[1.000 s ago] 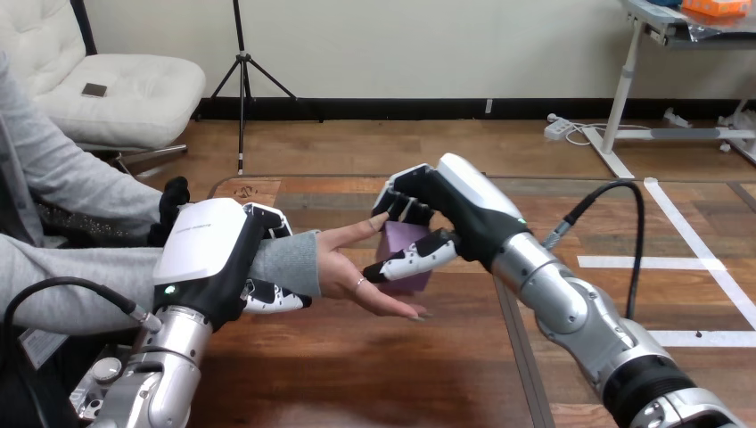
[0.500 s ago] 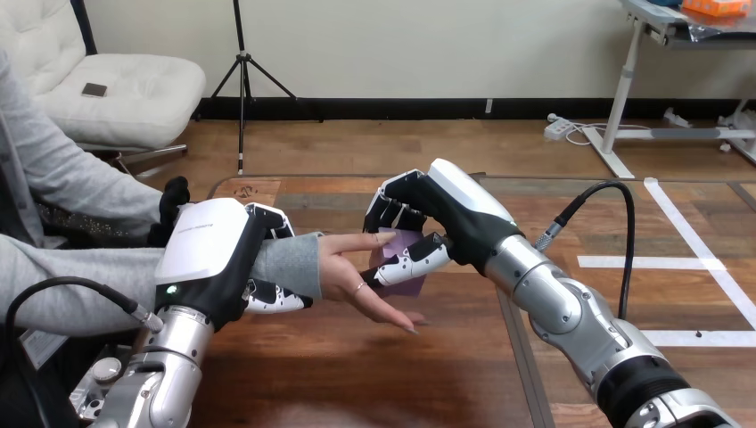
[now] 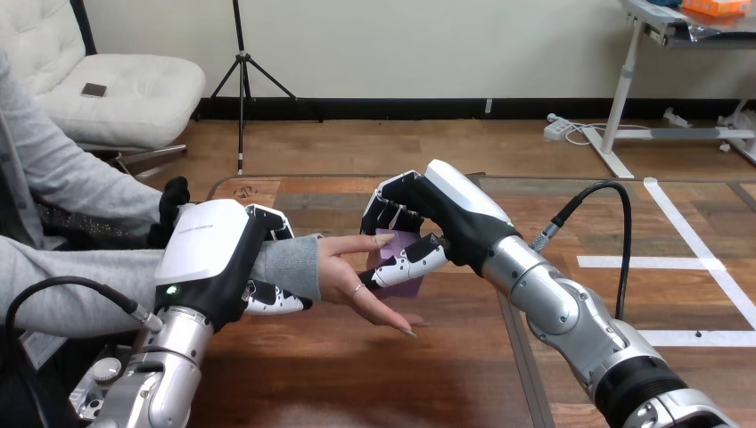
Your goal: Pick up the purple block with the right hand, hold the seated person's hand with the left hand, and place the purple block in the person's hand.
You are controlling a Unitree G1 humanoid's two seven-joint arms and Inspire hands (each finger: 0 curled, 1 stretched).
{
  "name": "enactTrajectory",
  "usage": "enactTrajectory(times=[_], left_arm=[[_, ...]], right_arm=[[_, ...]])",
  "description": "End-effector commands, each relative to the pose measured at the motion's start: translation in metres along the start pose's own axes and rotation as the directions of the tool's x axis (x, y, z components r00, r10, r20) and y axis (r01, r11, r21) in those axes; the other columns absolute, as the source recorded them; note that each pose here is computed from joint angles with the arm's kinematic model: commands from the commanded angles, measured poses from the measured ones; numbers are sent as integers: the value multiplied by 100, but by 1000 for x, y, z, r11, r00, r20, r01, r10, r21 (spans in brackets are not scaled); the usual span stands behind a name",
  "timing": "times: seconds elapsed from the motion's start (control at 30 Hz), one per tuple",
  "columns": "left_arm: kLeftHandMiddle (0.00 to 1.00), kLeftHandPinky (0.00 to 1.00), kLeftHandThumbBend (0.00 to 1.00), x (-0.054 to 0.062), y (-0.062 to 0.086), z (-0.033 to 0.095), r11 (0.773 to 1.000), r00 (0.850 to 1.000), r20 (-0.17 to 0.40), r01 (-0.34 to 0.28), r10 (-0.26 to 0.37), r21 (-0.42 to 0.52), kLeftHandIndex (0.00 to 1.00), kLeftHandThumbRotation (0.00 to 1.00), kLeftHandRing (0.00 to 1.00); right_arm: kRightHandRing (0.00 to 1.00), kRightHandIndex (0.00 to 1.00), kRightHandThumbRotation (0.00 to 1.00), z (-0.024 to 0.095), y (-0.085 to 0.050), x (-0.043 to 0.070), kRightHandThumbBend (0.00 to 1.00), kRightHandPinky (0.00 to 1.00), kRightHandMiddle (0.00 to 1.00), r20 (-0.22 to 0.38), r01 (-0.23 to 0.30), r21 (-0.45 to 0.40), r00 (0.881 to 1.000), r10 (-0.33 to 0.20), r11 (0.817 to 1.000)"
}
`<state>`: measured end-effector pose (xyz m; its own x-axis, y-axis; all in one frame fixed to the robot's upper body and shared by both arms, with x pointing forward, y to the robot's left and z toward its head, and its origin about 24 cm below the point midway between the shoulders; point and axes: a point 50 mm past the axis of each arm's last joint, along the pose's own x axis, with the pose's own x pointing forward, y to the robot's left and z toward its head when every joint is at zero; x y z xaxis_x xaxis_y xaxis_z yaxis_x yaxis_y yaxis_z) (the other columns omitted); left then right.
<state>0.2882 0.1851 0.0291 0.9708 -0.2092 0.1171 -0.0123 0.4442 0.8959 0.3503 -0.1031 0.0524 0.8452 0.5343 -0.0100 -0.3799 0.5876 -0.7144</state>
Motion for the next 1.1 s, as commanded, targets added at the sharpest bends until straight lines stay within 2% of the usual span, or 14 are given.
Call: enactTrajectory(times=[0.0,0.53,1.07], left_arm=[[29,18,66,33,22,40,988,980,146,-120,133,-95,31,0,24],[30,19,67,32,21,40,986,979,145,-129,143,-103,31,0,25],[32,20,69,29,21,38,986,979,143,-131,146,-107,34,0,27]], right_arm=[[38,42,0,32,-8,16,78,37,42,140,26,-15,990,-24,1000],[38,43,0,31,-6,14,78,36,41,149,23,-11,989,-21,1000],[39,44,0,27,-6,15,81,37,42,103,13,15,995,-14,1000]])
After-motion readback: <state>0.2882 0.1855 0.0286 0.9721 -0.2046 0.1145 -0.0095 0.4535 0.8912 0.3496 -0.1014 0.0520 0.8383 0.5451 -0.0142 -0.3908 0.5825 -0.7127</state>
